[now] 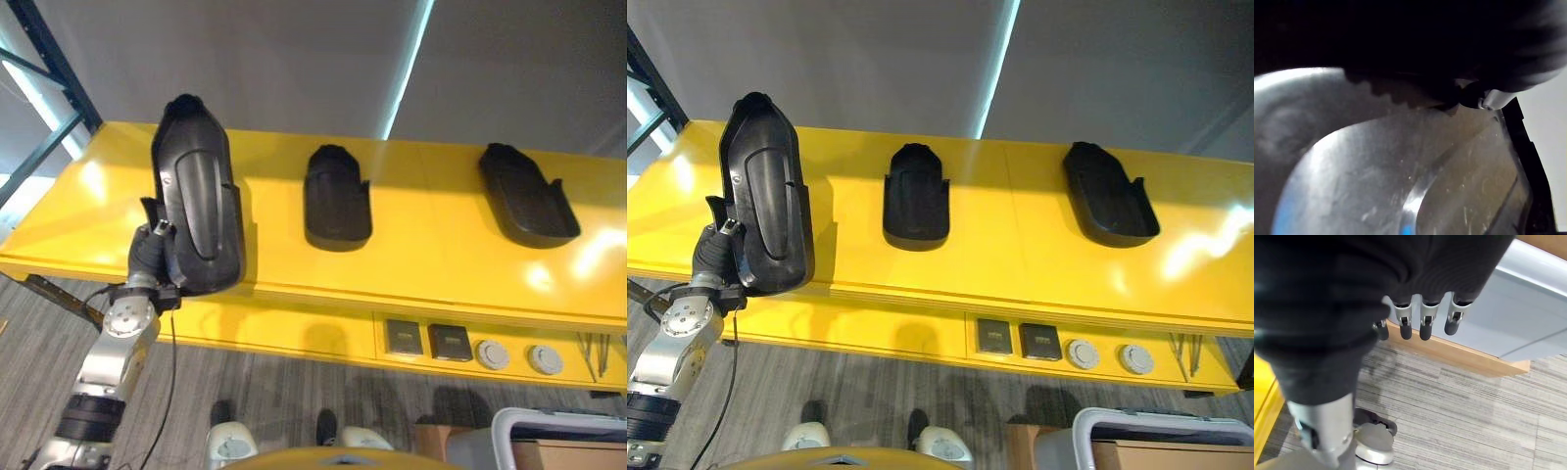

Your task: Move parts from the plastic box to the shelf.

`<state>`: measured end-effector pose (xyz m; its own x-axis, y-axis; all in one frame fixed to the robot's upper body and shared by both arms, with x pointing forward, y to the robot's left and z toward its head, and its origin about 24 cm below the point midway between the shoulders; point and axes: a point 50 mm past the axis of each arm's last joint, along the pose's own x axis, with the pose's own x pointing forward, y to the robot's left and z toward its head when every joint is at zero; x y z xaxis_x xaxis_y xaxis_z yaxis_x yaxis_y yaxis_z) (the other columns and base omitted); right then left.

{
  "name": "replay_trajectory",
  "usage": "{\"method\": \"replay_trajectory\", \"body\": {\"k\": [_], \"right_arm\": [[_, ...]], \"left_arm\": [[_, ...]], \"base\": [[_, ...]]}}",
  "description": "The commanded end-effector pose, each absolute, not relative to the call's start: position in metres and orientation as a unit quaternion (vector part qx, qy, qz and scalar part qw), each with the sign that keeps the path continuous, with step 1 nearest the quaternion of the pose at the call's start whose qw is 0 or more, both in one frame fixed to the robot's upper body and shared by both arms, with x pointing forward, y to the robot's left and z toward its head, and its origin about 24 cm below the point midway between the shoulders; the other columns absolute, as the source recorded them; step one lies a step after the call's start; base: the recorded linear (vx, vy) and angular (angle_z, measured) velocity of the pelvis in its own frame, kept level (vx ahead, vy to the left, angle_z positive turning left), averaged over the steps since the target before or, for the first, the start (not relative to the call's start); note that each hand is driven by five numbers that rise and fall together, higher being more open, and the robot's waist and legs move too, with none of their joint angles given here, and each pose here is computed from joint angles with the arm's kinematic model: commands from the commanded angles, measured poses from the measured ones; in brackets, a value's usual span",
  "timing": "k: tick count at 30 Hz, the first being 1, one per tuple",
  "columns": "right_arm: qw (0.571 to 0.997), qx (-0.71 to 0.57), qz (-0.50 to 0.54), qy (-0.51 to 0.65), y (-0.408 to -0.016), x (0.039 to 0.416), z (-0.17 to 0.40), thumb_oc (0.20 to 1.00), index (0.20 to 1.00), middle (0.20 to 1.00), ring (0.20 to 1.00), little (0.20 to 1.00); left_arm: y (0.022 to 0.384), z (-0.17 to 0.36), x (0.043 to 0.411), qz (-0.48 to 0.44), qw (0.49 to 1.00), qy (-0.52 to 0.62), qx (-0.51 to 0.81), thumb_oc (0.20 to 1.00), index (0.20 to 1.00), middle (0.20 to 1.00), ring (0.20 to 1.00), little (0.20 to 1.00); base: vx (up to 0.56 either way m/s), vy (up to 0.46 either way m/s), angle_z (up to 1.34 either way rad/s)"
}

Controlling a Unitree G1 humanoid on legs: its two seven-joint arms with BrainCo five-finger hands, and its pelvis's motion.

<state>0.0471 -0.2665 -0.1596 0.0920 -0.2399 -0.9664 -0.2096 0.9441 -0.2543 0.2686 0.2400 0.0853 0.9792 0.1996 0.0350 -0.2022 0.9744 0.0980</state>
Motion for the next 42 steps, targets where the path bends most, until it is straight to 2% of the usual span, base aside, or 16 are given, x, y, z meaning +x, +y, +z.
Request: {"method": "replay_trajectory", "body": {"k": [1,10,16,21,29,36,42], "right_arm": [[0.710,-0.160,-0.028,0.685,-0.278,0.041,-0.156,1.000,1.000,1.000,1.000,1.000],[0.707,-0.181,0.014,0.683,-0.264,0.026,-0.162,1.000,1.000,1.000,1.000,1.000],[0.685,-0.209,0.020,0.698,-0.286,0.015,-0.154,1.000,1.000,1.000,1.000,1.000],[0.682,-0.216,0.023,0.698,-0.299,0.018,-0.149,1.000,1.000,1.000,1.000,1.000],[0.684,-0.215,0.023,0.697,-0.299,0.022,-0.148,1.000,1.000,1.000,1.000,1.000],[0.674,-0.224,0.024,0.703,-0.309,0.020,-0.144,1.000,1.000,1.000,1.000,1.000],[0.674,-0.224,0.027,0.704,-0.310,0.020,-0.144,1.000,1.000,1.000,1.000,1.000]], "left_arm": [[0.245,0.134,0.278,0.100,0.985,-0.124,0.063,0.200,0.200,0.200,0.200,0.200],[0.264,0.129,0.283,0.124,0.980,-0.076,0.138,0.200,0.200,0.200,0.200,0.200],[0.313,0.153,0.302,0.178,0.935,-0.020,0.306,0.200,0.200,0.200,0.200,0.200],[0.347,0.170,0.321,0.221,0.919,0.028,0.325,0.200,0.200,0.200,0.200,0.200],[0.348,0.146,0.339,0.200,0.935,0.120,0.268,0.200,0.200,0.200,0.200,0.200],[0.364,0.138,0.336,0.202,0.866,0.196,0.413,0.200,0.200,0.200,0.200,0.200],[0.373,0.140,0.331,0.210,0.845,0.217,0.441,0.200,0.200,0.200,0.200,0.200]], "base": [[0.02,0.417,0.11],[0.06,0.233,-0.15],[0.05,0.018,-0.16],[-0.01,-0.035,-0.04],[0.03,-0.015,-0.10],[0.04,0.009,-0.09],[0.01,0.018,-0.07]]}}
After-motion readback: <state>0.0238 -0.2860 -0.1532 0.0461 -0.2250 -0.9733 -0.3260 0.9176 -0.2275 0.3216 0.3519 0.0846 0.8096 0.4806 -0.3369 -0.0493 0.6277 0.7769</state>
